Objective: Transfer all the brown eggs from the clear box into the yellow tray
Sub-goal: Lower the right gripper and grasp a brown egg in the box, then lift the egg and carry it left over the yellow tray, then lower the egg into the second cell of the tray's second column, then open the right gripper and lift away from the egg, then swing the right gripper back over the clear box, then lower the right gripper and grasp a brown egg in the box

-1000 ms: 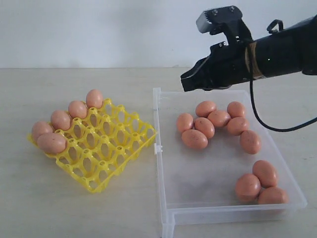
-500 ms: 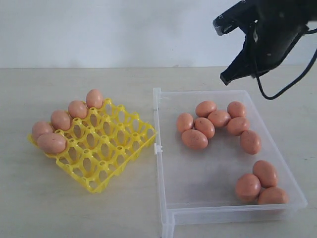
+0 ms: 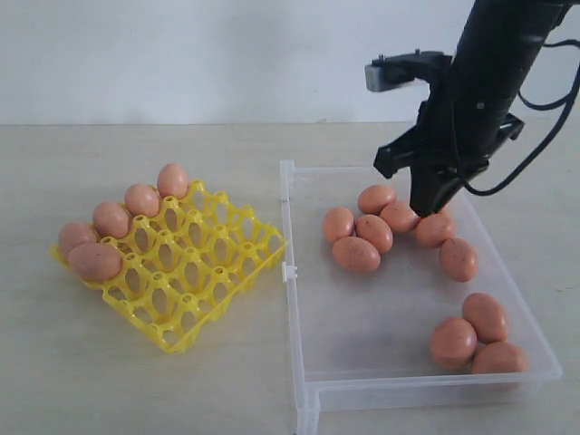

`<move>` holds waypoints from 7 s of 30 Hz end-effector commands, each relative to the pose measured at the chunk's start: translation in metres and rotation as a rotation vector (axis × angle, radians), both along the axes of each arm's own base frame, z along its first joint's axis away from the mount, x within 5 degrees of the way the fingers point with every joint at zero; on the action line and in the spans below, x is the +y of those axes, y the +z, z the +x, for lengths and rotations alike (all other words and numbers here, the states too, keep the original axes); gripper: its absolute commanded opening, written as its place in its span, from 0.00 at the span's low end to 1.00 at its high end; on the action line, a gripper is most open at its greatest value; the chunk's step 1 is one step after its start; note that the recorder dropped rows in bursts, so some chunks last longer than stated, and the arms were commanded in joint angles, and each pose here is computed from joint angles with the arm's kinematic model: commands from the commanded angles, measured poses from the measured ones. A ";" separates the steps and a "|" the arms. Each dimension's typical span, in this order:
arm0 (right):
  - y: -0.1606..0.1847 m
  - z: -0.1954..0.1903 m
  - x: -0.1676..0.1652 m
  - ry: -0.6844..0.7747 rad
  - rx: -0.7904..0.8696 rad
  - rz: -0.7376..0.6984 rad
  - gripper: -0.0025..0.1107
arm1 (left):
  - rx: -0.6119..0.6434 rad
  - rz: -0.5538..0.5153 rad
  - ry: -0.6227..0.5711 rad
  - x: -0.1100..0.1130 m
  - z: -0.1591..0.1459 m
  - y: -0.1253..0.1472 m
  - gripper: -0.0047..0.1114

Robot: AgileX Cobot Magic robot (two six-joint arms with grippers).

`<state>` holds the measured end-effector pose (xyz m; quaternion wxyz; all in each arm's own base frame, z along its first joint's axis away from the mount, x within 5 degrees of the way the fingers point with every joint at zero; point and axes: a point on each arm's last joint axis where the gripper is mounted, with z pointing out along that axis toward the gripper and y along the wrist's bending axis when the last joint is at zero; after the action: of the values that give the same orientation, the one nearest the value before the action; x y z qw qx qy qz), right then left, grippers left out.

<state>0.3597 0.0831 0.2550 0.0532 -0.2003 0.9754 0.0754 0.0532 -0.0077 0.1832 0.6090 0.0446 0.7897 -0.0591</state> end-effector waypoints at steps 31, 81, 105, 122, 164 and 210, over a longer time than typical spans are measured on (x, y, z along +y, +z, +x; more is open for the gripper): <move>-0.117 0.037 0.040 0.554 -0.119 0.090 0.35 | -0.005 -0.005 -0.005 0.000 0.000 0.000 0.08; -0.039 -0.013 0.239 -0.170 -0.626 1.452 0.02 | -0.005 -0.005 -0.005 0.000 0.000 0.000 0.08; -0.129 0.021 0.255 -0.095 -0.706 0.863 0.02 | -0.005 -0.005 -0.005 0.000 0.000 0.000 0.08; -0.155 0.021 0.251 -0.060 -0.678 0.727 0.25 | -0.005 -0.005 -0.005 0.000 0.000 0.000 0.08; 0.010 -0.038 0.189 0.260 -0.669 -0.092 0.02 | -0.005 -0.005 -0.005 0.000 0.000 0.000 0.08; -0.103 0.062 0.041 0.114 -0.245 -0.167 0.57 | -0.005 -0.005 -0.005 0.000 0.000 0.000 0.08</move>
<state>0.4156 0.1249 0.1554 0.1286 -0.2678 0.9545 -0.0257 0.0532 -0.0077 0.1832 0.6090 0.0446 0.7897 -0.0591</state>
